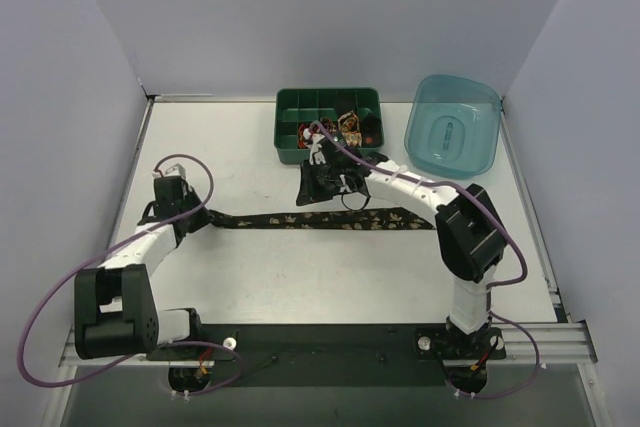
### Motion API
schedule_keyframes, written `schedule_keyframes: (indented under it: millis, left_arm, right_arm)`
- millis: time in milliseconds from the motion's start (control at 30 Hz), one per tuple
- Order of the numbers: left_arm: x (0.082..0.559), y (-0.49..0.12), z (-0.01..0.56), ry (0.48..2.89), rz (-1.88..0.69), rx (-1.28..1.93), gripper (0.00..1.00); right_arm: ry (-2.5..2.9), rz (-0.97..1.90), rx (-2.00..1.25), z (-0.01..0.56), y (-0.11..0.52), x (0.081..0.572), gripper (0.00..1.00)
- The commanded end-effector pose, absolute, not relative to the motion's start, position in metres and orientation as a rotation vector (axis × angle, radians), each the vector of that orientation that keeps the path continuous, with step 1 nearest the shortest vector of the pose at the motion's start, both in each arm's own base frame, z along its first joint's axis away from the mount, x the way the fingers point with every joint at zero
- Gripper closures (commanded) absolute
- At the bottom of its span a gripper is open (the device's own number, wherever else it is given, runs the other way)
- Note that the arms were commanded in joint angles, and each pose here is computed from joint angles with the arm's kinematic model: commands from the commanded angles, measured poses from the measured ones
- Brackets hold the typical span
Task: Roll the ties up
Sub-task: Roll the tie at the center of the board.
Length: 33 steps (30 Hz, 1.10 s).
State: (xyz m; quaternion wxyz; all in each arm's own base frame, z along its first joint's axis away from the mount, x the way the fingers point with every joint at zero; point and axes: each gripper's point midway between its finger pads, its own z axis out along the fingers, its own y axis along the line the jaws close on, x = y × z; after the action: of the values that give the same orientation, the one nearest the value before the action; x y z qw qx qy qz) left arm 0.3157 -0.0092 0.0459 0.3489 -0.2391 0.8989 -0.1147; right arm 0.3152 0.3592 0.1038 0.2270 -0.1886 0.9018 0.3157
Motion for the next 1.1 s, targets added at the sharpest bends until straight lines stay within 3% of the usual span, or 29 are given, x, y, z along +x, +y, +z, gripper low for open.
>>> schedule_keyframes:
  millis: [0, 33, 400, 1067]
  left_arm:
    - [0.33, -0.013, 0.07, 2.285, -0.214, -0.519, 0.98]
    - [0.329, -0.016, 0.071, 2.292, -0.217, -0.508, 0.98]
    - [0.33, -0.025, 0.086, 2.271, -0.163, -0.455, 1.0]
    - [0.33, -0.04, 0.099, 2.248, -0.207, -0.398, 1.0]
  right_arm:
    - [2.446, 1.012, -0.603, 0.118, 0.395, 0.313, 0.97]
    - [2.445, 1.025, -0.618, 0.117, 0.4, 0.312, 1.0]
    - [2.411, 1.287, -0.745, 0.114, 0.477, 0.296, 1.0]
    - [2.502, 1.375, -0.646, 0.066, 0.518, 0.307, 1.0]
